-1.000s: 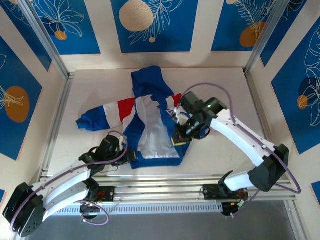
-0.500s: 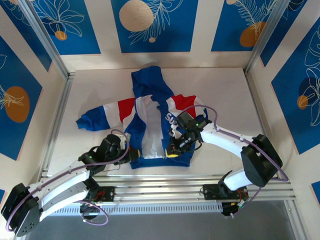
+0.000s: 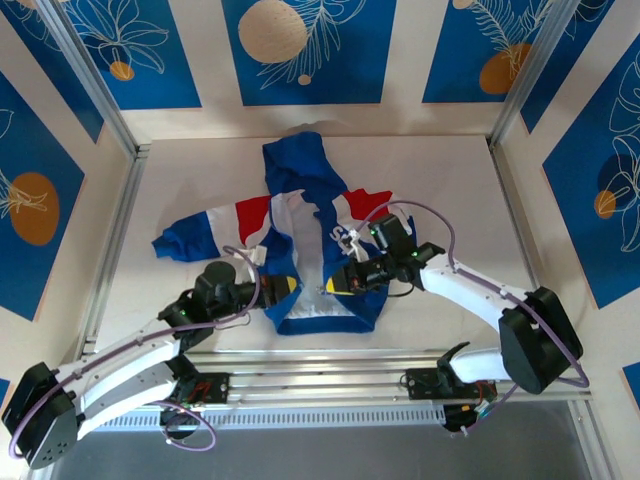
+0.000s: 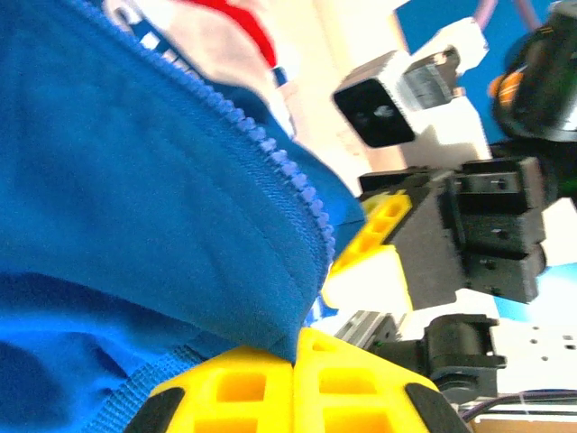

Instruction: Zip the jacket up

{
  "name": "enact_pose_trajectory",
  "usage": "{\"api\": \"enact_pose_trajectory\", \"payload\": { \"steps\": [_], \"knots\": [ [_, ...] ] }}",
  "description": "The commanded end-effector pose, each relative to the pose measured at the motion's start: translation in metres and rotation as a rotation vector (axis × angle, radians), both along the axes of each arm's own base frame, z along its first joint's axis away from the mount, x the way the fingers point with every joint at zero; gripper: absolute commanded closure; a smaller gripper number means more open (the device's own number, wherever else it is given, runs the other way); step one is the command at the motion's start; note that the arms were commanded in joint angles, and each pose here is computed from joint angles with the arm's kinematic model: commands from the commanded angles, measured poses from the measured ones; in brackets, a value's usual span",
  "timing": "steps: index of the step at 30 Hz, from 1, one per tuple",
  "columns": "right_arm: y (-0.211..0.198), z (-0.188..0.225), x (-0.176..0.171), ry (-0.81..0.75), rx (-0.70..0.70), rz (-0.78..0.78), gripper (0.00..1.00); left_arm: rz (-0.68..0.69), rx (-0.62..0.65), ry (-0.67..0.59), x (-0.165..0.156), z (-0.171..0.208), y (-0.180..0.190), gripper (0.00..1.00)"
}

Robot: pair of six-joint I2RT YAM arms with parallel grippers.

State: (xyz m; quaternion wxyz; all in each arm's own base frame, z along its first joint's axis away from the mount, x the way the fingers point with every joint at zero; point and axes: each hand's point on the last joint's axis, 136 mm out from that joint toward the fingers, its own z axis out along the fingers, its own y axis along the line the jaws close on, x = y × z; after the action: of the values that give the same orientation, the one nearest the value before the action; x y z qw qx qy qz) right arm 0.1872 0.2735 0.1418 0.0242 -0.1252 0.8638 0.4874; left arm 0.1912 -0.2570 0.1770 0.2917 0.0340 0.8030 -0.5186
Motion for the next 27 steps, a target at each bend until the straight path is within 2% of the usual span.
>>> {"api": "enact_pose_trajectory", "payload": {
  "steps": [1, 7, 11, 16, 21, 27],
  "knots": [
    [0.005, 0.025, -0.005, -0.075, 0.112, 0.113, 1.0, -0.058, -0.106, -0.151, -0.001, 0.032, -0.012, 1.0],
    [0.002, 0.036, -0.011, -0.161, 0.155, 0.202, 1.0, -0.09, -0.115, -0.235, -0.001, 0.037, -0.017, 1.0],
    [0.002, 0.046, -0.015, -0.237, 0.183, 0.279, 1.0, -0.18, -0.14, -0.344, -0.014, 0.042, -0.022, 1.0],
    [0.001, 0.051, -0.014, -0.325, 0.182, 0.328, 1.0, -0.217, -0.112, -0.364, -0.016, 0.038, -0.025, 1.0],
    [0.001, 0.054, -0.014, -0.419, 0.196, 0.352, 1.0, -0.24, -0.171, -0.449, -0.018, 0.051, -0.029, 1.0],
    [-0.004, 0.054, -0.023, -0.551, 0.216, 0.41, 1.0, -0.258, -0.154, -0.479, -0.015, 0.052, -0.034, 1.0]
  ]
}}
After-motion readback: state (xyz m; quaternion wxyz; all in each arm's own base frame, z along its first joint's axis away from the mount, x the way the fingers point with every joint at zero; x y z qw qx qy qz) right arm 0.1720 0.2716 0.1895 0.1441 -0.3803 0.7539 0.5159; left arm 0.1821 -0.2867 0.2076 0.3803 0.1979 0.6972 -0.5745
